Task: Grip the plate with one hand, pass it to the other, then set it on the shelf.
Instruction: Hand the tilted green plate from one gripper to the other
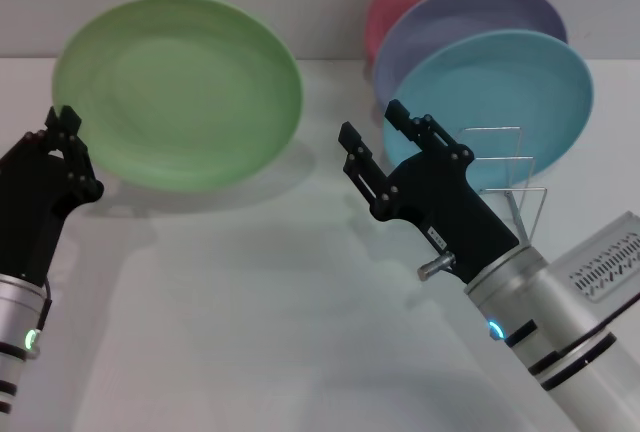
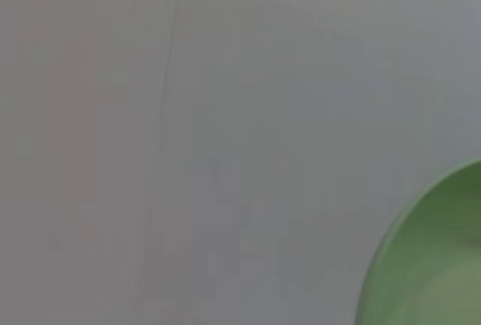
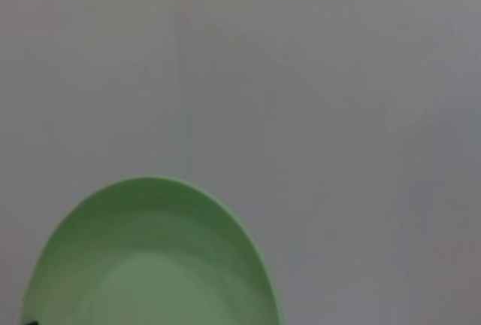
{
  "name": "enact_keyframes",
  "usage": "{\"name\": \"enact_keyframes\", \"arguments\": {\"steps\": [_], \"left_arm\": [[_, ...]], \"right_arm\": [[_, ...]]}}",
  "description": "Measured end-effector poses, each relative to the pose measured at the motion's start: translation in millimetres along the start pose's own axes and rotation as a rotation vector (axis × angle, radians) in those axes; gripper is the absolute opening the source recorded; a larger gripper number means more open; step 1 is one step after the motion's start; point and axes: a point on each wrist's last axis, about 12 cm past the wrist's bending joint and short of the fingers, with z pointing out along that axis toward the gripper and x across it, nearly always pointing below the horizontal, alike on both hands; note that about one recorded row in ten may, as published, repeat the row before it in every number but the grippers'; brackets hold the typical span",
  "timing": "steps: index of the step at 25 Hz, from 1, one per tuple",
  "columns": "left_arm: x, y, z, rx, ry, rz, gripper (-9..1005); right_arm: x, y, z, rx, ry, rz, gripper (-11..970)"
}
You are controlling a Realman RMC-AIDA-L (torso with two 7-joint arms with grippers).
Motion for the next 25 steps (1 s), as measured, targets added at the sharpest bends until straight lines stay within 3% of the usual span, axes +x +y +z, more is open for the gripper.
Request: {"name": "enact_keyframes", "arguments": {"steps": [14,25], "left_arm": [[10,-23.7,-21,-0.111,0.097,0.165,65],[11,-38.7,-27,-0.16,0.15,0.219,68]], "right_arm": [[13,-6.2,16,-0.001,0.143,-0.01,574],[17,-3.6,29,-0.052,0.216,-0.038,574]]}}
